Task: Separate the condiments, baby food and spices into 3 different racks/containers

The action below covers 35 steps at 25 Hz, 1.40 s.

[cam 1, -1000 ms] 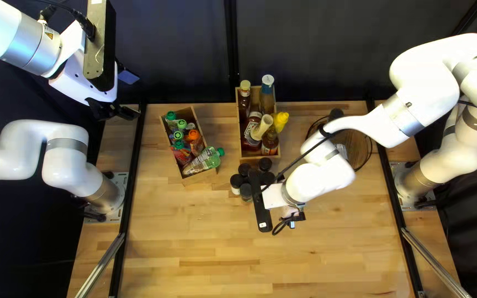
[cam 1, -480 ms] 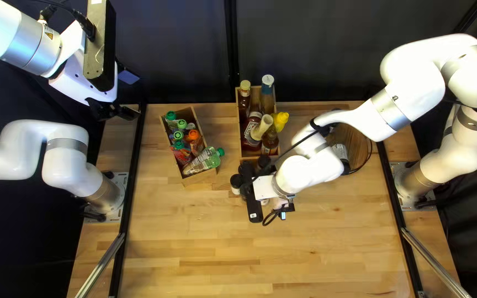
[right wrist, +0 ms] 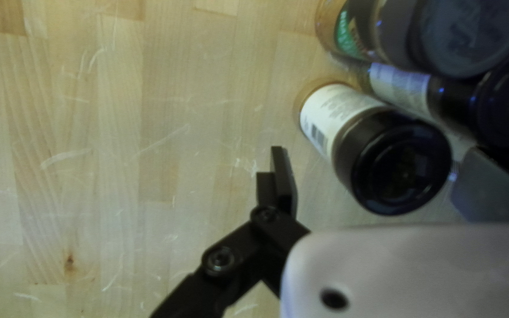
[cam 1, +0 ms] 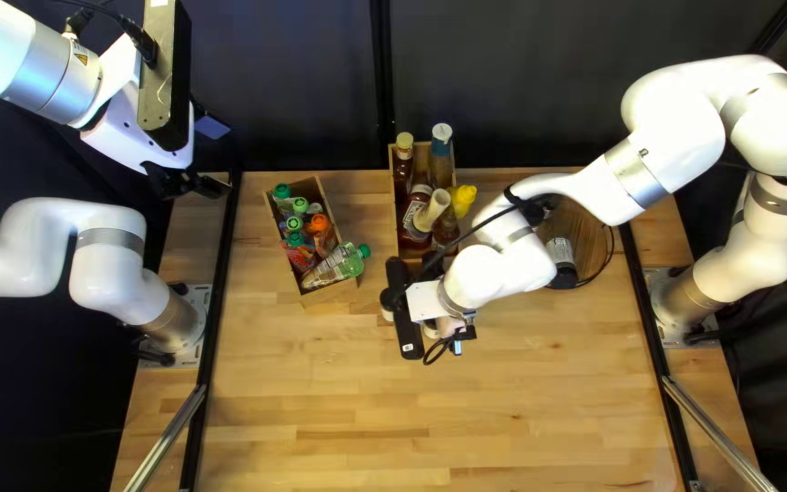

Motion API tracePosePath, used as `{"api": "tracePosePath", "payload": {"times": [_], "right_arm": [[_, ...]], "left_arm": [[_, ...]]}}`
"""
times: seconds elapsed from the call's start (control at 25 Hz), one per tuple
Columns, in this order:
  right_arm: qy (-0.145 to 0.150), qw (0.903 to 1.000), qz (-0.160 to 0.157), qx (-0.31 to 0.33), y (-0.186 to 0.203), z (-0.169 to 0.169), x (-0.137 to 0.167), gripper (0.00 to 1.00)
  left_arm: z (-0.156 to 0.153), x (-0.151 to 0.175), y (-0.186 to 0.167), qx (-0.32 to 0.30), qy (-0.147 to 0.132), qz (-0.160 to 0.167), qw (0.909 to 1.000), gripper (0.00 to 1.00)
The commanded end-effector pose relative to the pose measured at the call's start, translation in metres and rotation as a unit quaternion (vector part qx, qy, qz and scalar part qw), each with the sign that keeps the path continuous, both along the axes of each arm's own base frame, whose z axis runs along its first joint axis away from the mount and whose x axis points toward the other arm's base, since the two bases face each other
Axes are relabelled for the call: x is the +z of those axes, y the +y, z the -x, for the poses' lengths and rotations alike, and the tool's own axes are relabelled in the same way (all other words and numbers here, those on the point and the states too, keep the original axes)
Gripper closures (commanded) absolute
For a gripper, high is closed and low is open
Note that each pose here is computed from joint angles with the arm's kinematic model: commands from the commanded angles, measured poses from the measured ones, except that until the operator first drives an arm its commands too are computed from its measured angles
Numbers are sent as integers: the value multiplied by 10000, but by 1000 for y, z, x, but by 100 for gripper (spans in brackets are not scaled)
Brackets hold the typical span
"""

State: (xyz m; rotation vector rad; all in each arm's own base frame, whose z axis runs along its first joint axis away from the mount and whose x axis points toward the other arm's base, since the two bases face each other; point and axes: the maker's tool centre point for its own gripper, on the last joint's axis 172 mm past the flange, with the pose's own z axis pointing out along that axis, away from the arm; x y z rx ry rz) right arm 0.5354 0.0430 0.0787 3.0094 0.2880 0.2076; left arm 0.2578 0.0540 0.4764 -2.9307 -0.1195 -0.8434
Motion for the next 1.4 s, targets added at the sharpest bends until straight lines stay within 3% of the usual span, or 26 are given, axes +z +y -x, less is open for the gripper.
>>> {"api": "tracePosePath", "payload": {"times": [0.04, 0.24, 0.44, 0.6, 0.8, 1.12, 1.4], "right_arm": [[-16, 10000, 18, -16, 0, 2, 3, 99], [-58, 10000, 39, -7, 5, 6, 14, 100], [-70, 9999, 17, 83, 15, 21, 45, 100], [-71, 9999, -68, 142, 8, 53, 82, 100], [-74, 9998, -190, 13, -33, 106, 119, 100], [-59, 9985, -397, -371, -99, 164, 133, 100], [-84, 9959, -252, -868, -133, 196, 122, 100]], "left_arm": [[0, 0, 0, 0, 0, 0, 10000, 0], [0, 0, 0, 0, 0, 0, 10000, 0], [0, 0, 0, 0, 0, 0, 10000, 0], [0, 0, 0, 0, 0, 0, 10000, 0], [0, 0, 0, 0, 0, 0, 10000, 0], [0, 0, 0, 0, 0, 0, 10000, 0], [0, 0, 0, 0, 0, 0, 10000, 0]]}}
